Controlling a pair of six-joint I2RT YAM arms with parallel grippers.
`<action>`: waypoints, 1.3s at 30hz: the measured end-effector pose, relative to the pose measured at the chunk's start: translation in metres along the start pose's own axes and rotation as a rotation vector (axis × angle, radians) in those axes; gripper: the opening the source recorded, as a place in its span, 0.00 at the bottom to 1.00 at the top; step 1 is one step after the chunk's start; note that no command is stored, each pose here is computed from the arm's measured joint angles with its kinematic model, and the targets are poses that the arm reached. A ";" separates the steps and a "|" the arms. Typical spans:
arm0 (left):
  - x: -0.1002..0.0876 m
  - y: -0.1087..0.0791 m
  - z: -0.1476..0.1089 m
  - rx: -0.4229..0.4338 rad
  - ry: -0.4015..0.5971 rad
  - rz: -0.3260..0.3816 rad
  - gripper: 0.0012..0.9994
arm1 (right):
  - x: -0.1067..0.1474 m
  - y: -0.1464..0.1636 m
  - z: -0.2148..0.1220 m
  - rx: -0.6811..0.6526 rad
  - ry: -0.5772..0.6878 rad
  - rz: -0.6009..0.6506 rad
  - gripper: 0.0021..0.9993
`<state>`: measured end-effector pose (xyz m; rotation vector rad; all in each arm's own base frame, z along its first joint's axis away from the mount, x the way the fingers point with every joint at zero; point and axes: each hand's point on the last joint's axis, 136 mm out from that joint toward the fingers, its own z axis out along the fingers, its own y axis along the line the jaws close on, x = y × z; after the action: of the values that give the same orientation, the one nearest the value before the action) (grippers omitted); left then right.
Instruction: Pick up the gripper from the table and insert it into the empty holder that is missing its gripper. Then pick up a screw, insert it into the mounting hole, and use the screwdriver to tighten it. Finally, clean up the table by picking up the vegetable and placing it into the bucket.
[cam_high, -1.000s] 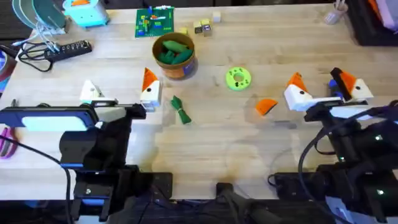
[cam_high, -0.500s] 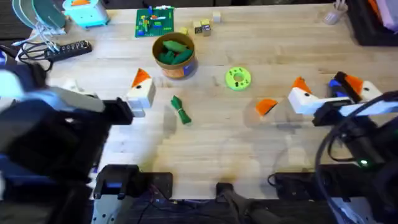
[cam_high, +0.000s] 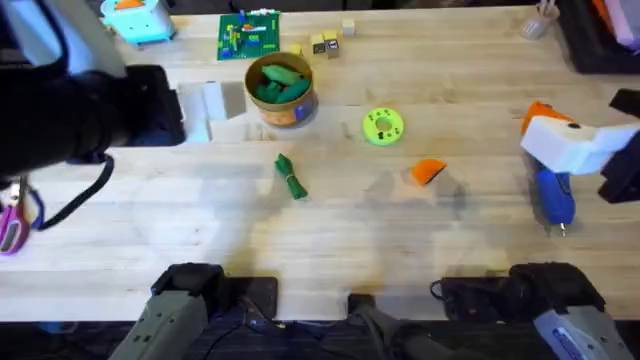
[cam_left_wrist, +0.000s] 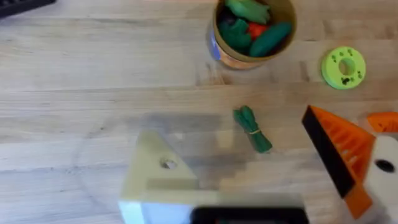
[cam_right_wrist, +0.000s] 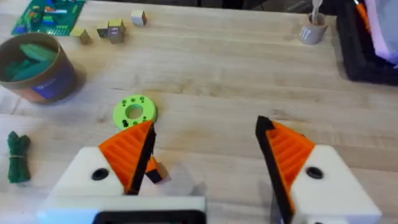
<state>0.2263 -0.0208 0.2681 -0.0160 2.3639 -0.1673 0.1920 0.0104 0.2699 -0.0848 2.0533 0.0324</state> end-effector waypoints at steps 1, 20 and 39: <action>0.001 -0.003 0.005 0.018 0.023 -0.004 0.99 | 0.001 0.000 0.000 -0.001 0.008 0.001 0.99; 0.053 -0.066 0.084 0.297 0.425 -0.014 0.02 | 0.007 0.000 0.000 -0.001 0.029 0.066 0.99; -0.018 -0.105 0.092 0.405 0.119 -0.020 0.99 | 0.007 0.000 0.000 -0.001 0.029 0.066 0.99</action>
<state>0.2996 -0.1344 0.2286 0.1695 2.4062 -0.6688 0.1888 0.0104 0.2641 -0.0179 2.0849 0.0734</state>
